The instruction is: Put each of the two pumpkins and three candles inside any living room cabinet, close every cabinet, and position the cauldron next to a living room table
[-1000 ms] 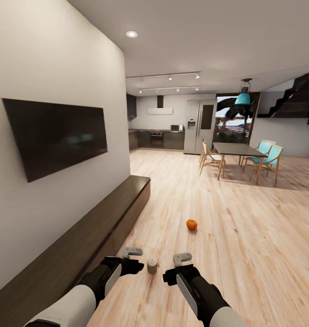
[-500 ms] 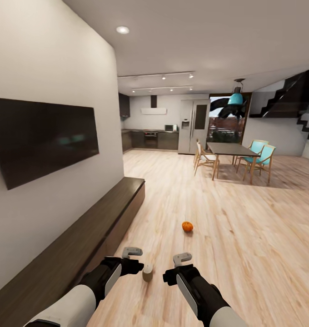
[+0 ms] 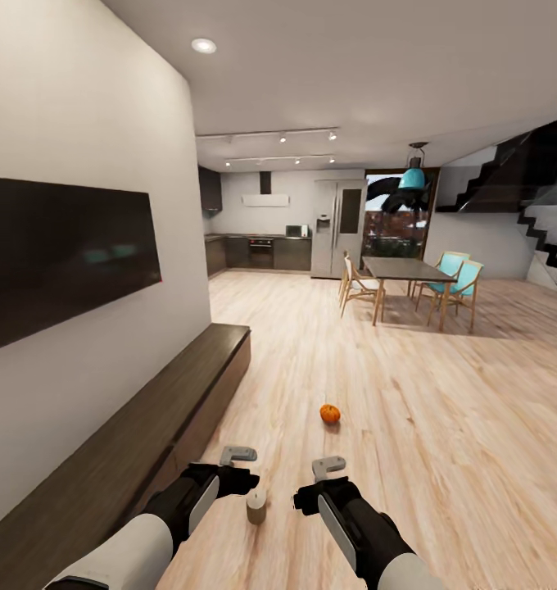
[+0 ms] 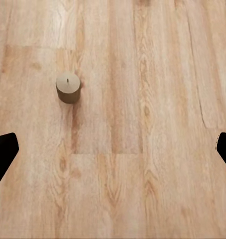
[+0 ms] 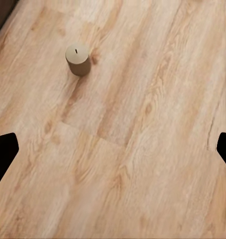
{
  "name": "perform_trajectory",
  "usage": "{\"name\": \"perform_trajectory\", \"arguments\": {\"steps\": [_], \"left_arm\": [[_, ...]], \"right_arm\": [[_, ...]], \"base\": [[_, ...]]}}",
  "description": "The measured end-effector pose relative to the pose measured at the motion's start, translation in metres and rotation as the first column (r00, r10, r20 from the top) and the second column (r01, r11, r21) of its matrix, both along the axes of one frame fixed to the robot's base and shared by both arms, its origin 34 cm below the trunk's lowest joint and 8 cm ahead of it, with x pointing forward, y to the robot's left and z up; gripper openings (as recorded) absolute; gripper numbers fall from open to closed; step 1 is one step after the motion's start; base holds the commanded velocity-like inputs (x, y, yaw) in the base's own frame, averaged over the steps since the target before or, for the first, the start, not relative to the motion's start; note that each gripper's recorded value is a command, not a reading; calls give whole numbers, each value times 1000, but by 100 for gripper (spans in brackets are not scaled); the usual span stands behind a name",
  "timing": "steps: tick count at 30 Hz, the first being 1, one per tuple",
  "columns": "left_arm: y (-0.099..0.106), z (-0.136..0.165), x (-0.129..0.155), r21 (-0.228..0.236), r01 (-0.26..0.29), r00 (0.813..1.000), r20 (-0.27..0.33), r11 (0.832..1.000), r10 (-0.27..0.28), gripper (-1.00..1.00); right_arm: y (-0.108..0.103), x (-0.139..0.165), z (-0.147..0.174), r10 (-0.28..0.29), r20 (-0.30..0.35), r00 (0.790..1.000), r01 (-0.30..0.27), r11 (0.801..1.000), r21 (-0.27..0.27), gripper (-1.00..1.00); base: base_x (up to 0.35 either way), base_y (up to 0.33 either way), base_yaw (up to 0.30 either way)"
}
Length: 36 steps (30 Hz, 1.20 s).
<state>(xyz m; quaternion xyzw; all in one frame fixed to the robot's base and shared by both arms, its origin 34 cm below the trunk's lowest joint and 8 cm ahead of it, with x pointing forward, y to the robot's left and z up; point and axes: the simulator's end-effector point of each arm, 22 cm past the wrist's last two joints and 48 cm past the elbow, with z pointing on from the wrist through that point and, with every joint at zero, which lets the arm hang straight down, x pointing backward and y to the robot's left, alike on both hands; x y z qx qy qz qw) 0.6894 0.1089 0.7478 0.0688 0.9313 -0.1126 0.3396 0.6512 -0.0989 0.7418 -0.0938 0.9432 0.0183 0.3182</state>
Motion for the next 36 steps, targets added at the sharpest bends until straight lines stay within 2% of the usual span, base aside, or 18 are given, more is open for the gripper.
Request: {"name": "perform_trajectory", "arguments": {"steps": [10, 22, 36], "left_arm": [[0, 0, 0, 0, 0, 1000, 0, 1000, 0, 100], [0, 0, 0, -1, -1, 1000, 0, 1000, 1, 100], [0, 0, 0, -2, 0, 1000, 0, 1000, 0, 100]], "right_arm": [[0, 0, 0, 0, 0, 1000, 0, 1000, 0, 100], [0, 0, 0, 1, 0, 1000, -1, 1000, 0, 100], [0, 0, 0, 0, 0, 1000, 0, 1000, 0, 100]], "base": [[188, 35, -247], [204, 129, -56], [210, 41, -125]]}}
